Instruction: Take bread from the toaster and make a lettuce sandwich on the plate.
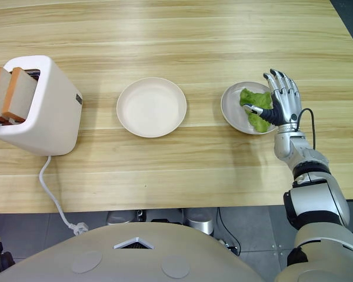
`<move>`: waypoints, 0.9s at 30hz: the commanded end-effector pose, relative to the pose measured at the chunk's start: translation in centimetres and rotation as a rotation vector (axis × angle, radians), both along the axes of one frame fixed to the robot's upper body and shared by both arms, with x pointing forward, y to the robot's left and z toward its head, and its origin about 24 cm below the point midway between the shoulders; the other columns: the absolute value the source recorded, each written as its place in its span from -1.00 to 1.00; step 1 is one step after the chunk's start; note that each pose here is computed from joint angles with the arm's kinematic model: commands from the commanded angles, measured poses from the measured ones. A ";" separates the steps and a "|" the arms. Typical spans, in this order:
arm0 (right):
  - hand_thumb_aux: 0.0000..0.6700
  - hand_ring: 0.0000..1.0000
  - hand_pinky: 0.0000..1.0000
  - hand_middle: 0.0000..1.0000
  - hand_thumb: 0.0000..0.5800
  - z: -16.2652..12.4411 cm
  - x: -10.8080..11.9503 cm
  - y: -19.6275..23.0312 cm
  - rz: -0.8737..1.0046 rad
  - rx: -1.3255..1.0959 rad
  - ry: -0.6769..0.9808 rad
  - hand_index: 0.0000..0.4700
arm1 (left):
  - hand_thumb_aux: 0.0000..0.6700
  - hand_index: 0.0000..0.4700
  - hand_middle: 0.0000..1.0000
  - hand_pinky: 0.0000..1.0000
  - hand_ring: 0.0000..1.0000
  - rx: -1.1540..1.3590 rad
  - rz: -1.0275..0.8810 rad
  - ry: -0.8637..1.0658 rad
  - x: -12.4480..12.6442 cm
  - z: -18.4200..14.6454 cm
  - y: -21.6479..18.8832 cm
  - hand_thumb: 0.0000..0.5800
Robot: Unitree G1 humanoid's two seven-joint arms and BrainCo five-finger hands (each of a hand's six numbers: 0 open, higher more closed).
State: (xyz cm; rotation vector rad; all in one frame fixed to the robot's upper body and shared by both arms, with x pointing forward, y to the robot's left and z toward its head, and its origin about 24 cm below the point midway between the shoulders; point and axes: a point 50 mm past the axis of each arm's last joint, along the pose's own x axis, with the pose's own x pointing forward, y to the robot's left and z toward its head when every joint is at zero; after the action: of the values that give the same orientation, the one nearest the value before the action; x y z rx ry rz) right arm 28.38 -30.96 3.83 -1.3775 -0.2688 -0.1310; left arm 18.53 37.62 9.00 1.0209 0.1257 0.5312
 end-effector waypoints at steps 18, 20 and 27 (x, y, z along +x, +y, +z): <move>-1.00 -1.00 -1.00 -1.00 -1.00 -1.8 0.0 -0.3 -0.098 0.015 0.179 -1.00 | -1.00 -1.00 -1.00 -1.00 -1.00 0.041 -0.065 0.075 0.5 -0.1 -1.0 -1.00; -1.00 -1.00 -1.00 -1.00 -1.00 -1.8 0.1 -0.2 -0.096 0.014 0.179 -1.00 | -1.00 -1.00 -1.00 -1.00 -1.00 0.038 -0.062 0.085 0.4 -0.2 -0.9 -1.00; -1.00 -1.00 -1.00 -1.00 -1.00 -1.6 0.2 -0.2 -0.094 0.015 0.165 -1.00 | 0.52 0.49 -1.00 -1.00 -1.00 0.026 -0.064 0.114 0.4 -0.7 -0.9 0.89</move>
State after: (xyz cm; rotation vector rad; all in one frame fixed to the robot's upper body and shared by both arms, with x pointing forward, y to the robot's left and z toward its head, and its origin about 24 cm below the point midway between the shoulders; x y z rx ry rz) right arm 28.45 -31.27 2.14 -1.3827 -0.0630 -0.0963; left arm 18.90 36.65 9.07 1.0852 0.1410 0.4419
